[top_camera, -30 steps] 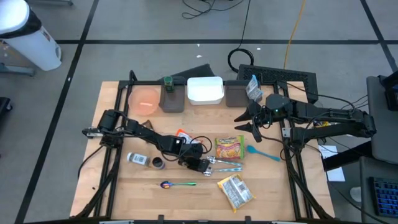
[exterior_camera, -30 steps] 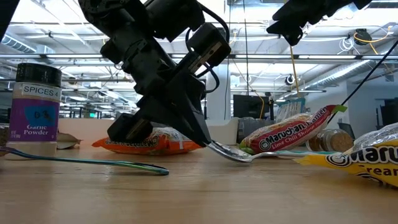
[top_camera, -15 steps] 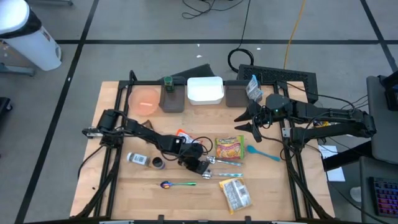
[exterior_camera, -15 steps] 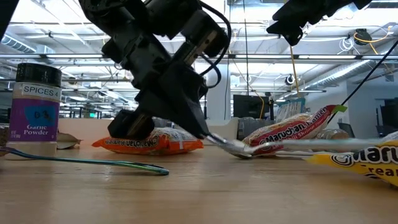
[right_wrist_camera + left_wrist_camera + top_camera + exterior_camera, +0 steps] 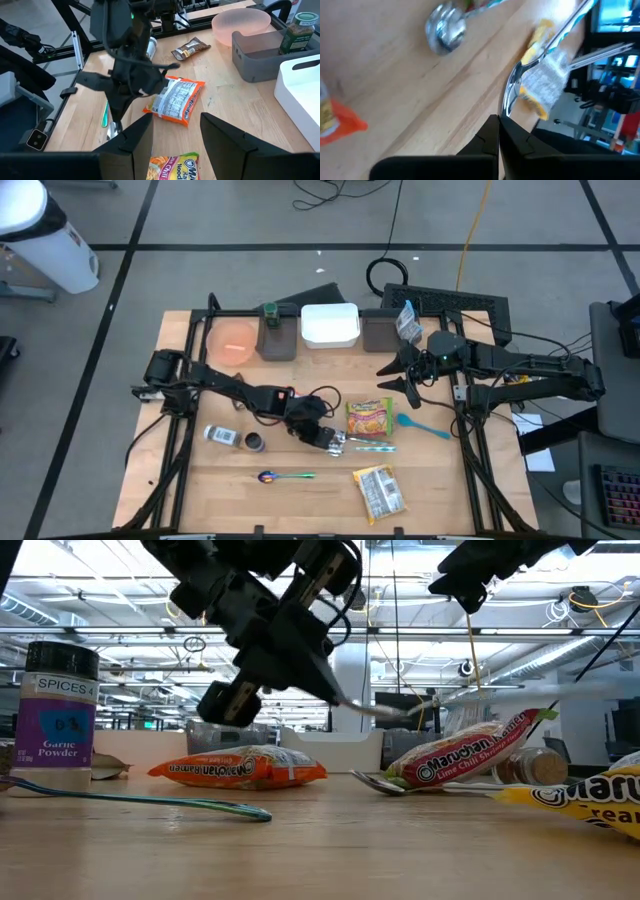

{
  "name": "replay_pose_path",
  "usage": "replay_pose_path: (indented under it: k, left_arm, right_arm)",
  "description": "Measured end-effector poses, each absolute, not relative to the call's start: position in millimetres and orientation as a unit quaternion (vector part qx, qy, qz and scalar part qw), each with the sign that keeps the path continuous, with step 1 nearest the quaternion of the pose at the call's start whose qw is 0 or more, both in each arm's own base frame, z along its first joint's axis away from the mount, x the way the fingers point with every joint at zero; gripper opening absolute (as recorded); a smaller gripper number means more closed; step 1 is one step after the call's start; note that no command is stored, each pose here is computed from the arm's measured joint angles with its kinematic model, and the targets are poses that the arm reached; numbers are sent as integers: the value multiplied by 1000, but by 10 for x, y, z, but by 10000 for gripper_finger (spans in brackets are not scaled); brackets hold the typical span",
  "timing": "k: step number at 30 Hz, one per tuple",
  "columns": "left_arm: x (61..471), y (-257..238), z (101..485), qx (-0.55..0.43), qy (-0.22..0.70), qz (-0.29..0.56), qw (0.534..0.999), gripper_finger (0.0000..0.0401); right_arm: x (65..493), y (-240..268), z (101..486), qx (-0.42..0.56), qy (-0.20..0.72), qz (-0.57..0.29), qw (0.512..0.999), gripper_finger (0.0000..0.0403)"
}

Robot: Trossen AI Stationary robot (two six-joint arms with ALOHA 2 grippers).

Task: Pick & Place Food Item
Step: Put the bottom blue spoon into the white bin

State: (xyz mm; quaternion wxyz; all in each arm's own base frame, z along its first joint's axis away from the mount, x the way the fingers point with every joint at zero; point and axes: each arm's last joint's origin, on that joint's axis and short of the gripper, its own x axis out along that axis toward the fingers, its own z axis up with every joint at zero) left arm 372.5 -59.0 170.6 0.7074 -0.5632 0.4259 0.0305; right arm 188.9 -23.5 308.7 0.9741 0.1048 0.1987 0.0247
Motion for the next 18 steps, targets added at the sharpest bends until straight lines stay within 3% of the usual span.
replay_pose_path:
  k: [18]
  left_arm:
    - [3709, -286, 1954, -532, 408, 28, 742, 1]
  right_arm:
    - [1938, -249, 3103, 95, 183, 26, 978, 155]
